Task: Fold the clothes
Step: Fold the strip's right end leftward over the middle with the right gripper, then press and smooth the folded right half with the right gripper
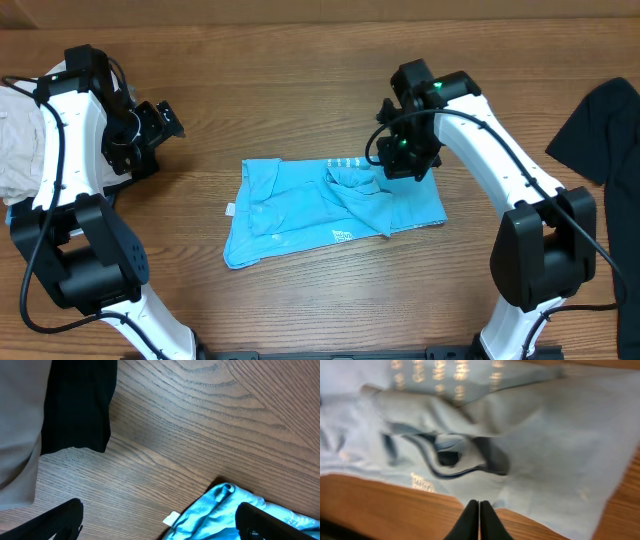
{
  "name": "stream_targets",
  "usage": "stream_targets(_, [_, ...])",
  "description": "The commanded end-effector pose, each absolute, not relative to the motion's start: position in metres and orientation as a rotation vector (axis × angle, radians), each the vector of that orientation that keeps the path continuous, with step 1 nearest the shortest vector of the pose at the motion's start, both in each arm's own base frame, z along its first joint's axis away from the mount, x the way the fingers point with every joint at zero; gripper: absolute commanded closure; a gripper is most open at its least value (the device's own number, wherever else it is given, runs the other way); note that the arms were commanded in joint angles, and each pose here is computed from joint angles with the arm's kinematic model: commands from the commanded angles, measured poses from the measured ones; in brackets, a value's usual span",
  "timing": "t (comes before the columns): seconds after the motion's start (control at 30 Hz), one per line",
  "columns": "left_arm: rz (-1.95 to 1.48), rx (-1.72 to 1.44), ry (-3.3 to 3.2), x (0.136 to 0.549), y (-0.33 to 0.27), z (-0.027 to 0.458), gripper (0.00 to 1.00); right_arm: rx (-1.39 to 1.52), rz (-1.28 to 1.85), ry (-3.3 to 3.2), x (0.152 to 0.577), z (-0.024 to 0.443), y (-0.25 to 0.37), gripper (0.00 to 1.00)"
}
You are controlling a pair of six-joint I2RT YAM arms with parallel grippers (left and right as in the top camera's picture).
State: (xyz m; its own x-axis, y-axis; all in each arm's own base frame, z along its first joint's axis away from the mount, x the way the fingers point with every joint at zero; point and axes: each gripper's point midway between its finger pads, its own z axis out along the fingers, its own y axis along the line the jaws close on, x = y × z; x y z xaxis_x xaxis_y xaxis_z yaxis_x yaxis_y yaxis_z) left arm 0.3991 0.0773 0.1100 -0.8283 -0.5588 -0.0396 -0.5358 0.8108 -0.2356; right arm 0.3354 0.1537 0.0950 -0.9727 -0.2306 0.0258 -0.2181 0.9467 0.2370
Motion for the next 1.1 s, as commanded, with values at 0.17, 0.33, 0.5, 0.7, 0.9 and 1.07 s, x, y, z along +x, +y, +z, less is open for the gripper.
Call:
stream_targets(0.17, [-0.346, -0.874, 2.891, 0.400, 0.075, 0.108, 0.00, 0.334, -0.284, -3.046, 0.319, 0.059, 0.138, 0.96])
stream_targets(0.33, [-0.346, -0.874, 2.891, 0.400, 0.075, 0.108, 0.00, 0.331, -0.361, -3.016, 0.308, 0.041, 0.146, 0.96])
stream_targets(0.5, [-0.346, -0.874, 2.891, 0.400, 0.075, 0.108, 0.00, 0.356, -0.374, -3.005, 0.301, 0.034, 0.154, 0.96])
stream_targets(0.7, [-0.346, -0.874, 2.891, 0.400, 0.075, 0.108, 0.00, 0.417, -0.780, -2.788, 0.261, 0.056, 0.219, 0.96])
stream_targets(0.9, [-0.346, -0.874, 2.891, 0.400, 0.075, 0.108, 0.00, 0.482, -0.897, -2.661, 0.242, 0.084, 0.229, 0.96])
stream_targets(1.07, [-0.346, -0.874, 2.891, 0.400, 0.075, 0.108, 0.00, 0.662, -0.875, -2.756, 0.270, 0.148, 0.223, 0.96])
